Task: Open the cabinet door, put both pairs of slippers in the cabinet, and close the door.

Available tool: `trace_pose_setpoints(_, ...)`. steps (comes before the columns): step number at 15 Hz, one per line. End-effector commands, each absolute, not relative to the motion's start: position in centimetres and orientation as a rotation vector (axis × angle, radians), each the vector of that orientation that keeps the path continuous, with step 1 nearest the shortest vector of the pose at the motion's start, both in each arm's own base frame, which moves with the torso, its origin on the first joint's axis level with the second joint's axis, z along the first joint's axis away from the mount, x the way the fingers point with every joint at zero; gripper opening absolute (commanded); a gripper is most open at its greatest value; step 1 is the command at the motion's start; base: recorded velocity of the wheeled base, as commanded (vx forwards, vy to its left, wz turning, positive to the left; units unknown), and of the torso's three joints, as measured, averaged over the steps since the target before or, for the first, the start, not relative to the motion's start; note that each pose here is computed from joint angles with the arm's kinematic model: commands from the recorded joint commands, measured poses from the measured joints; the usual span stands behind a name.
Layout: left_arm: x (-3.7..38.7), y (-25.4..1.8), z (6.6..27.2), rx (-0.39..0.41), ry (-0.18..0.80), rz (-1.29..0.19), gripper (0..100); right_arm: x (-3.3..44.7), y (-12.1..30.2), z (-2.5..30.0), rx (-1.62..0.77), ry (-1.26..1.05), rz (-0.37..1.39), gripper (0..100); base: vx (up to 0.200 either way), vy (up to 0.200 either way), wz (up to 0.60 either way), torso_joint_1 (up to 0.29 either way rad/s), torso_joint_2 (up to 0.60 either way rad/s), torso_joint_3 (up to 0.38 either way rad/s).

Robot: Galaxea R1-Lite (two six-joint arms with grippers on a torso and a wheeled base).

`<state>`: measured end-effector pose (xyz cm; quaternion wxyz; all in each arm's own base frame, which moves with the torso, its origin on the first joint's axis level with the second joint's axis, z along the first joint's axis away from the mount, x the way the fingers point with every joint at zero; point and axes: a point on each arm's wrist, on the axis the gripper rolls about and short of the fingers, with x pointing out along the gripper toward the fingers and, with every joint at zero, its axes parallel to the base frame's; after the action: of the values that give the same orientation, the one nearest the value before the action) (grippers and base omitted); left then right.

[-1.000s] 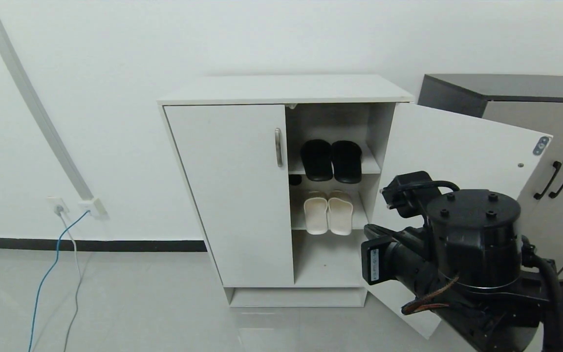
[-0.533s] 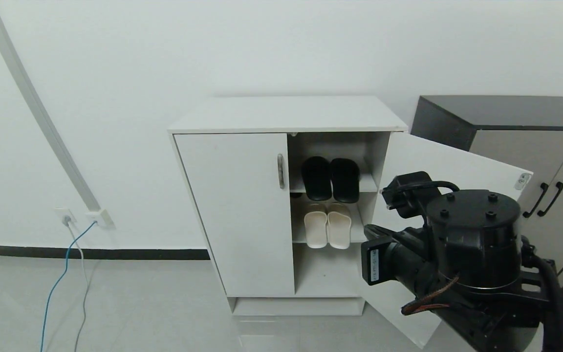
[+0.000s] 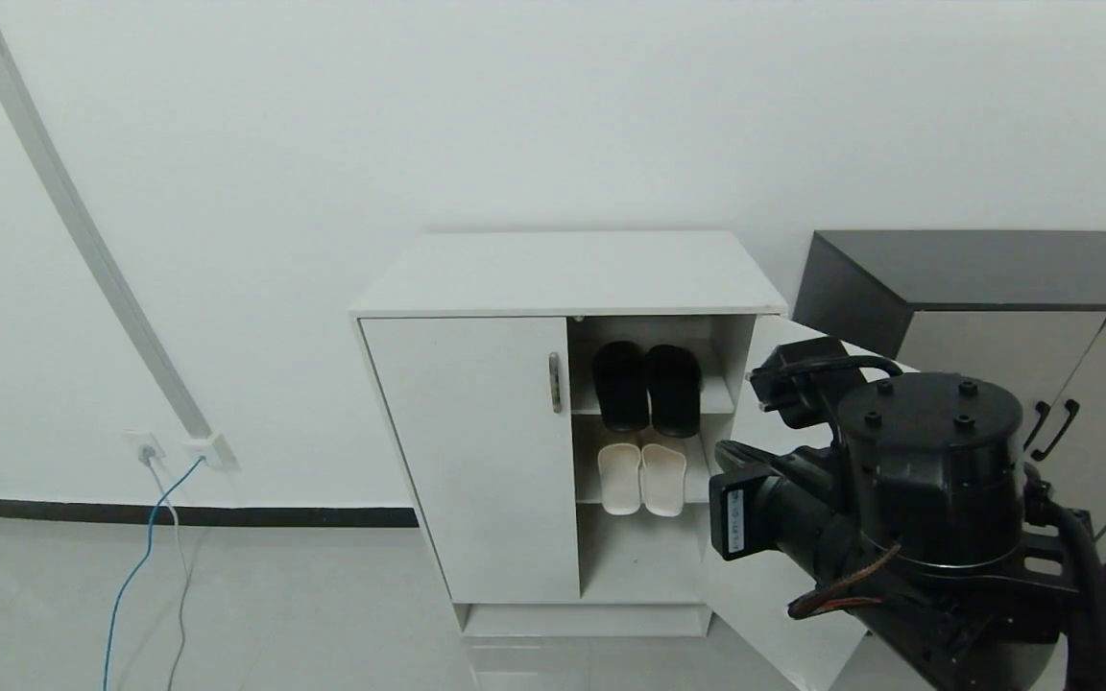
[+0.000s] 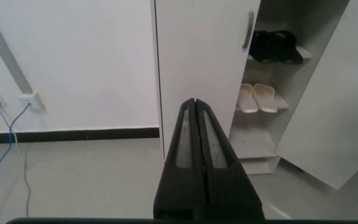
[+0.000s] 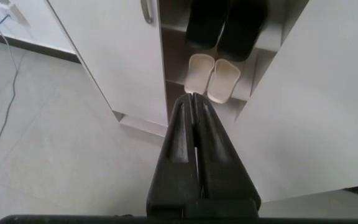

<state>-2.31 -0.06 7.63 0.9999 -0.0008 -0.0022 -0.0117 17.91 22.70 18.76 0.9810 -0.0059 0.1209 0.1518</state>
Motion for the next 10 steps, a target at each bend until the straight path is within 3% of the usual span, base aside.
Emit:
trace_pose_setpoints(1,-2.30,-0.06,7.63,-0.003,-0.003,-0.023,0,17.91,22.72,18.67,-0.014,0.246,0.308,0,0.000,0.000,0.00,0.227,-0.52,-0.320)
trace_pose_setpoints(10,-2.30,-0.06,7.63,-0.003,-0.003,-0.023,0,17.95,22.48,18.18,-0.037,0.258,0.303,0,0.000,0.000,0.00,0.243,-0.57,-0.325)
